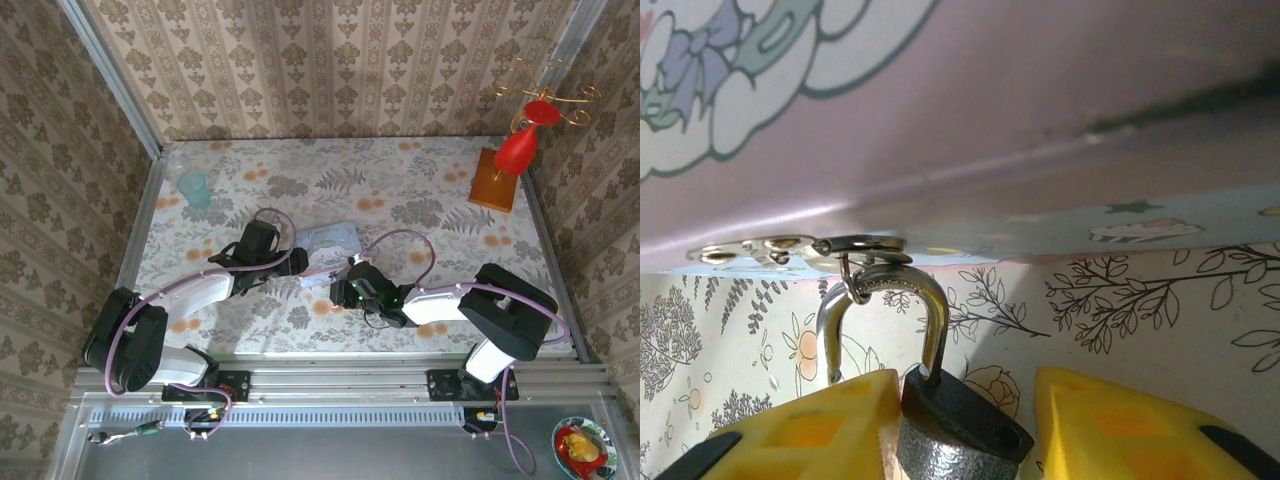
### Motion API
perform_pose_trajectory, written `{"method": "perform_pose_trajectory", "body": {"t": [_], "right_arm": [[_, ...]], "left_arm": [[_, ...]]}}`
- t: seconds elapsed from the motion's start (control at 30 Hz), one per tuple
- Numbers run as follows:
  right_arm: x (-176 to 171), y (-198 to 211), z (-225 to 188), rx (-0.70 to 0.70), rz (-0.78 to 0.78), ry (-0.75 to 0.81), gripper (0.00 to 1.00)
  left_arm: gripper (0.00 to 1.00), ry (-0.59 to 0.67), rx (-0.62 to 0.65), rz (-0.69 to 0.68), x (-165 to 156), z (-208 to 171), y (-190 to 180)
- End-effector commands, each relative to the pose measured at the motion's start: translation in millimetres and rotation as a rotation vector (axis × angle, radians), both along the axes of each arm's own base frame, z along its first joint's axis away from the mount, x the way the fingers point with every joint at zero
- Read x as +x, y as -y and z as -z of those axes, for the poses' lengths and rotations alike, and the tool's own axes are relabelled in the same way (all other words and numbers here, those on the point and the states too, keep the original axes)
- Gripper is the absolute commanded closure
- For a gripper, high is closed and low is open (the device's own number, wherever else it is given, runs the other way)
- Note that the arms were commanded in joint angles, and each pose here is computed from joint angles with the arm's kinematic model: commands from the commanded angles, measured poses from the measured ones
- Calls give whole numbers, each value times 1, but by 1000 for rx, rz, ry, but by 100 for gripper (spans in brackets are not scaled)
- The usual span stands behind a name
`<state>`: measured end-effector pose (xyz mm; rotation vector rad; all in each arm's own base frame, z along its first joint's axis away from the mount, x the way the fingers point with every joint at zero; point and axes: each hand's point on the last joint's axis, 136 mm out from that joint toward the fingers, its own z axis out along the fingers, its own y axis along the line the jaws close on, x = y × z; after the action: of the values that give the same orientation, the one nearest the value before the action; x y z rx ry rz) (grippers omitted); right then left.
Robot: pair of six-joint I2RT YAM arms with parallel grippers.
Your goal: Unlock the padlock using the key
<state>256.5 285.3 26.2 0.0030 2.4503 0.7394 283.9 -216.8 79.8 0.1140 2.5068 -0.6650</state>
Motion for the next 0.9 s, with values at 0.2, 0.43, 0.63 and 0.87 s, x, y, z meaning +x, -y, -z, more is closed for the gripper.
{"method": "perform_pose_trajectory", "body": {"t": [0.2,0.43,0.63,0.87], "right_arm": [[-4,-5,9,-16,26,-47,73],[-8,0,-2,71,92,-69,91],[5,-1,-12,170,186,-82,97],[23,-1,-26,245,277,-80,99]], "left_arm": [[26,-44,49,-64,-5,24,-16],[27,-48,50,-124,-8,30,-22],[27,-50,55,-166,-16,37,-29],[28,-54,61,-146,-28,40,-18]]}}
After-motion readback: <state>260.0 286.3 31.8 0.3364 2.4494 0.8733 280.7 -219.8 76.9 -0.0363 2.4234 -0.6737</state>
